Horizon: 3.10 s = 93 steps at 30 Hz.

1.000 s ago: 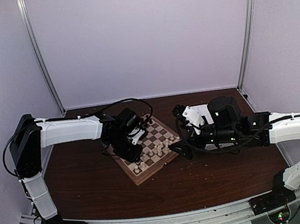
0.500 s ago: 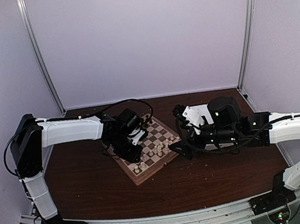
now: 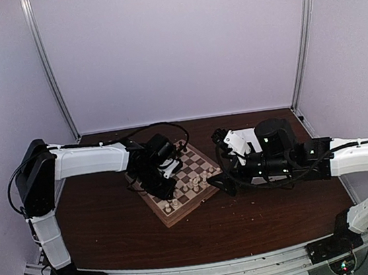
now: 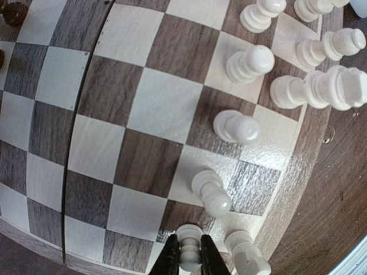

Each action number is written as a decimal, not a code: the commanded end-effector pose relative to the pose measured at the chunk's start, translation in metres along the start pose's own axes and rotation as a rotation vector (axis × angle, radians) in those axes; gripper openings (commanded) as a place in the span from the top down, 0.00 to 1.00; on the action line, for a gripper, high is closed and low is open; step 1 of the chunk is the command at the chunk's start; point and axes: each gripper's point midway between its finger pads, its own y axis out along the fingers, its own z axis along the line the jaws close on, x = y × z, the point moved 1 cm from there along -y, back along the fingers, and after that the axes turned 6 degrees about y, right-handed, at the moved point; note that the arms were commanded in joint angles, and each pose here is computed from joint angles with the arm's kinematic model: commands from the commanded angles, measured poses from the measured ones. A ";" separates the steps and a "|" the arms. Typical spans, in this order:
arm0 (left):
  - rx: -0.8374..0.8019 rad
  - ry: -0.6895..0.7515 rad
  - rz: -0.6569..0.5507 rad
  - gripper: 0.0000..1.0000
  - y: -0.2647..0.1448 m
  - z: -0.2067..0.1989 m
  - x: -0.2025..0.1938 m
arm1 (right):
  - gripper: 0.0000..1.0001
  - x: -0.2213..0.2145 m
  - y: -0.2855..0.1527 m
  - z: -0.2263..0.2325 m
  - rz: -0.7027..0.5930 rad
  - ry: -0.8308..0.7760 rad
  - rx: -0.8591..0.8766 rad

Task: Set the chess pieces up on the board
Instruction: Place the chess piece on the chessboard, then pick up the chess piece from the storage box.

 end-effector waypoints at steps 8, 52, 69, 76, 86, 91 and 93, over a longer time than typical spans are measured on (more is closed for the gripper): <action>0.008 0.013 -0.038 0.75 -0.002 0.003 0.013 | 0.00 0.006 -0.009 -0.004 -0.031 0.008 -0.020; 0.138 0.114 -0.674 0.54 -0.220 0.001 0.068 | 0.18 -0.068 -0.096 -0.279 0.139 0.795 -0.811; 0.227 0.022 -0.762 0.37 -0.237 0.019 0.065 | 0.65 -0.124 -0.040 -0.379 0.212 0.977 -0.725; 0.200 -0.002 -0.766 0.37 -0.237 0.017 0.065 | 0.71 -0.141 -0.015 -0.392 0.243 1.023 -0.641; 0.169 -0.020 -0.760 0.36 -0.234 0.013 0.068 | 0.74 -0.151 0.006 -0.382 0.281 1.055 -0.511; 0.160 -0.023 -0.755 0.36 -0.232 0.012 0.069 | 0.73 -0.154 0.009 -0.378 0.304 1.059 -0.484; 0.158 -0.024 -0.755 0.36 -0.231 0.012 0.069 | 0.72 -0.160 0.010 -0.377 0.340 1.067 -0.482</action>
